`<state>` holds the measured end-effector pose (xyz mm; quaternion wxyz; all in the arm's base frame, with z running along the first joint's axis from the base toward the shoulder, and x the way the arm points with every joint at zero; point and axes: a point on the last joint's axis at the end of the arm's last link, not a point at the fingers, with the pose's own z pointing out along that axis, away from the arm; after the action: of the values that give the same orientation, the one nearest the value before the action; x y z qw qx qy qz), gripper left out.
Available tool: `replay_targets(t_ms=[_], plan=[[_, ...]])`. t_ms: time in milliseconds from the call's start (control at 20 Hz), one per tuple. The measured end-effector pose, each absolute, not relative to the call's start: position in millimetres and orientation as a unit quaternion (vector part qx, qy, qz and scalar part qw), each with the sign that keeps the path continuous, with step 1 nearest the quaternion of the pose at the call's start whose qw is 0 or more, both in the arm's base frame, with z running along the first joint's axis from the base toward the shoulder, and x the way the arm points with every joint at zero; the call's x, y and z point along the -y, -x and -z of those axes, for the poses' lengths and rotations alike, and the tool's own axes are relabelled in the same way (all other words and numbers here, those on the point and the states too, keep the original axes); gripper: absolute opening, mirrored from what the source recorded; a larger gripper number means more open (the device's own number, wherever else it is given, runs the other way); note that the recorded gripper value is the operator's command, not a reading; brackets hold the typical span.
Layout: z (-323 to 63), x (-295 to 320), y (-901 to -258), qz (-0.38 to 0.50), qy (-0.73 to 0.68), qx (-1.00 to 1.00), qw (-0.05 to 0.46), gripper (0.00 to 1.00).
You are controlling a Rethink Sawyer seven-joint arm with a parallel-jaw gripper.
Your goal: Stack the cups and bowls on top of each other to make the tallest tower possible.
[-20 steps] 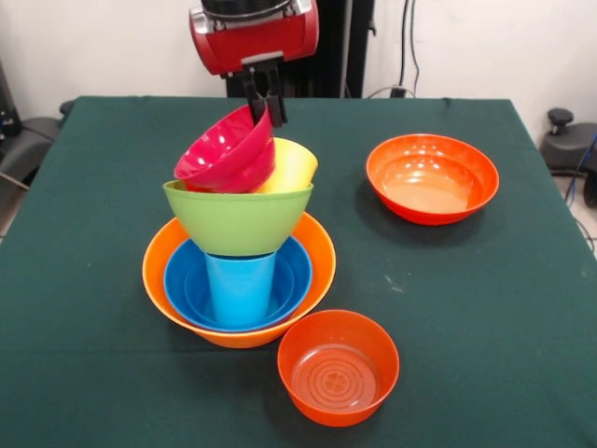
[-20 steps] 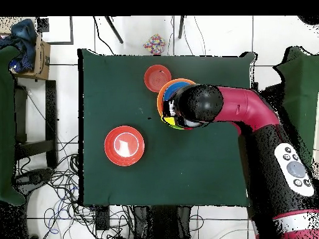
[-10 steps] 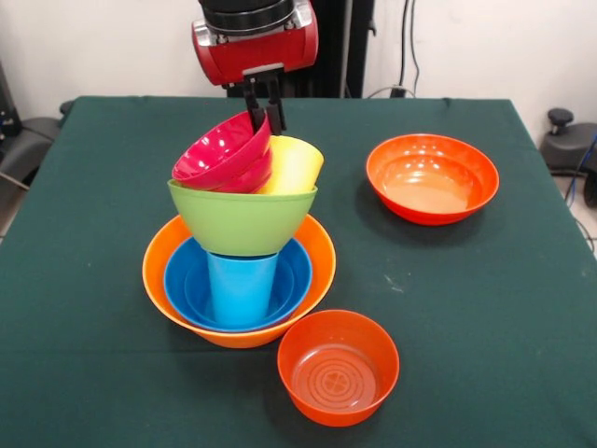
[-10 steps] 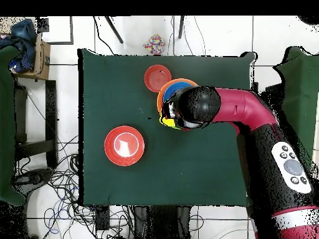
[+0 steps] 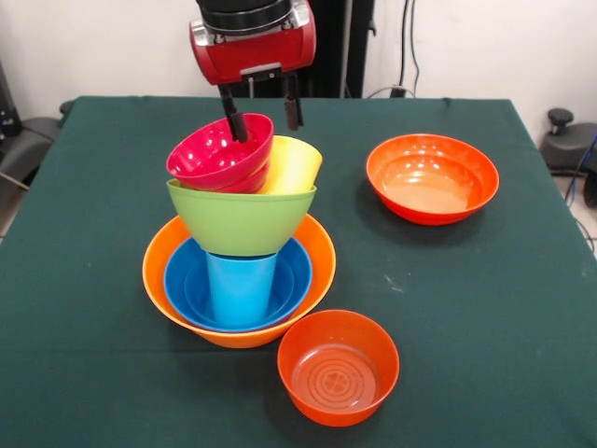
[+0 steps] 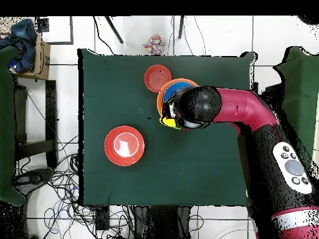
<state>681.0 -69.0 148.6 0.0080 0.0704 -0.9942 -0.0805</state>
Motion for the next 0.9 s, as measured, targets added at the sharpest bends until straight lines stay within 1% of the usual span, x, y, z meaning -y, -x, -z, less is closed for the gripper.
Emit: replay_targets(t_ms=[900], plan=[[-156.4,76.3,-689.0,0.093,-0.052,0.994,0.0,1.0]])
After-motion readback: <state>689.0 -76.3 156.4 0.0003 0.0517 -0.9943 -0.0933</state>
